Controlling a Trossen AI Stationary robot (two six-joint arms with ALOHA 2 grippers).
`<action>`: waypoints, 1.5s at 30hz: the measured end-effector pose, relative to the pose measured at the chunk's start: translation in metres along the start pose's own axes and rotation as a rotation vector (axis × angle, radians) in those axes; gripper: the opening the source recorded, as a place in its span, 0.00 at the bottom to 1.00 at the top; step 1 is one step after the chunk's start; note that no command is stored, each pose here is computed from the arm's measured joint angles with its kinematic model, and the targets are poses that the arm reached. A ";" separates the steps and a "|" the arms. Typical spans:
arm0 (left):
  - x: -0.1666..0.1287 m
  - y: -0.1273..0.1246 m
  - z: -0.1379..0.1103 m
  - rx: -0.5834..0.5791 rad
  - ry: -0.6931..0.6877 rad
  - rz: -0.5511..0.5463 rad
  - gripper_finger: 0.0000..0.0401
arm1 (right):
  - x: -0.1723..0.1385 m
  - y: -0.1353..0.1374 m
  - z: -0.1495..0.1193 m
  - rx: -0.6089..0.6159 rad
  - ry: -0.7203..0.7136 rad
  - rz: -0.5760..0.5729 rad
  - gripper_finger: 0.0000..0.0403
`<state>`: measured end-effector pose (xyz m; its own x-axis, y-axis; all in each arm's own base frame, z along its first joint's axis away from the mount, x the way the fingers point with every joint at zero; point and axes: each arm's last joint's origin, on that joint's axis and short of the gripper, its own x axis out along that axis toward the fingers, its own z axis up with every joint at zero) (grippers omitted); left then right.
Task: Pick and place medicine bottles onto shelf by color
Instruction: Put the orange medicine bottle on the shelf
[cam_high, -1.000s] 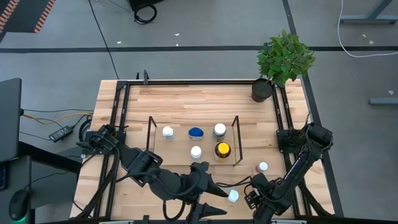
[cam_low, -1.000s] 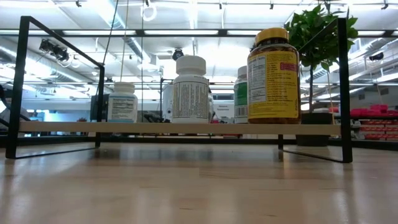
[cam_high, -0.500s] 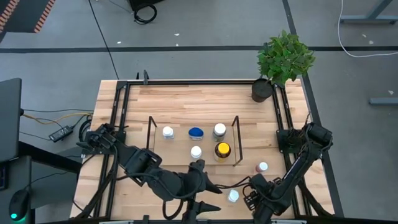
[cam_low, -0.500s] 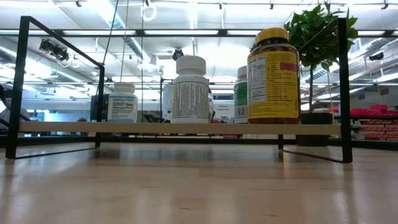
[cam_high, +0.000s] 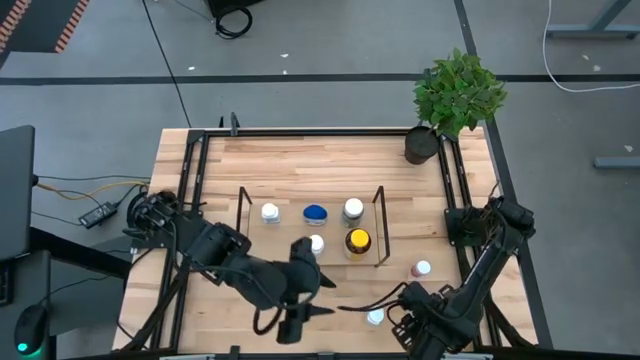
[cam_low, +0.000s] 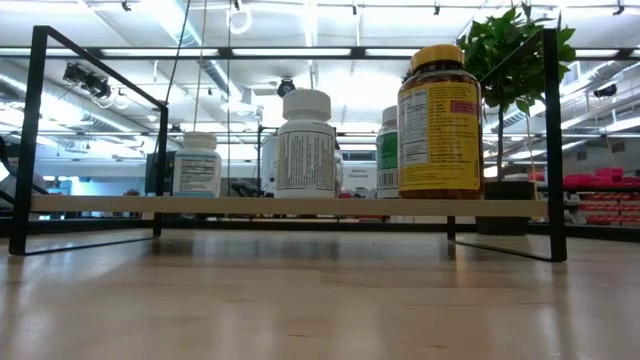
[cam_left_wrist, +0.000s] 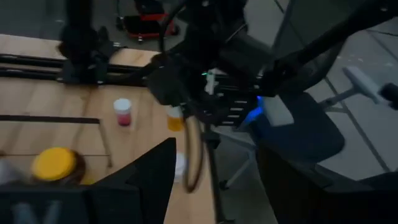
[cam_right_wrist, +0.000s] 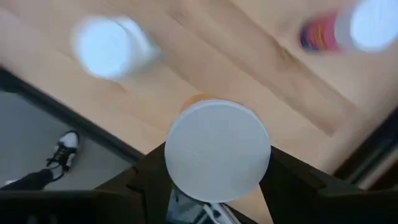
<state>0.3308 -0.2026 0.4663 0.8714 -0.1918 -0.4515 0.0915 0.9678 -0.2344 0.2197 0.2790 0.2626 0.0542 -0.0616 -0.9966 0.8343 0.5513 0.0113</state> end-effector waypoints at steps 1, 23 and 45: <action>-0.004 0.002 0.000 0.005 0.006 0.016 0.56 | -0.007 0.003 0.005 -0.016 -0.006 0.014 0.53; -0.119 0.022 -0.030 0.140 0.125 0.426 0.48 | -0.064 0.061 0.165 -0.427 -0.331 0.470 0.53; -0.140 0.051 -0.123 -0.201 -0.021 0.333 0.43 | -0.074 0.066 0.237 -0.540 -0.595 0.567 0.53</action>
<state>0.1542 -0.1461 0.4111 0.8473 0.1332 -0.5142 -0.2927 0.9249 -0.2427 0.4006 0.1229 0.3565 0.7599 0.0024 -0.6500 0.2443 0.9256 0.2891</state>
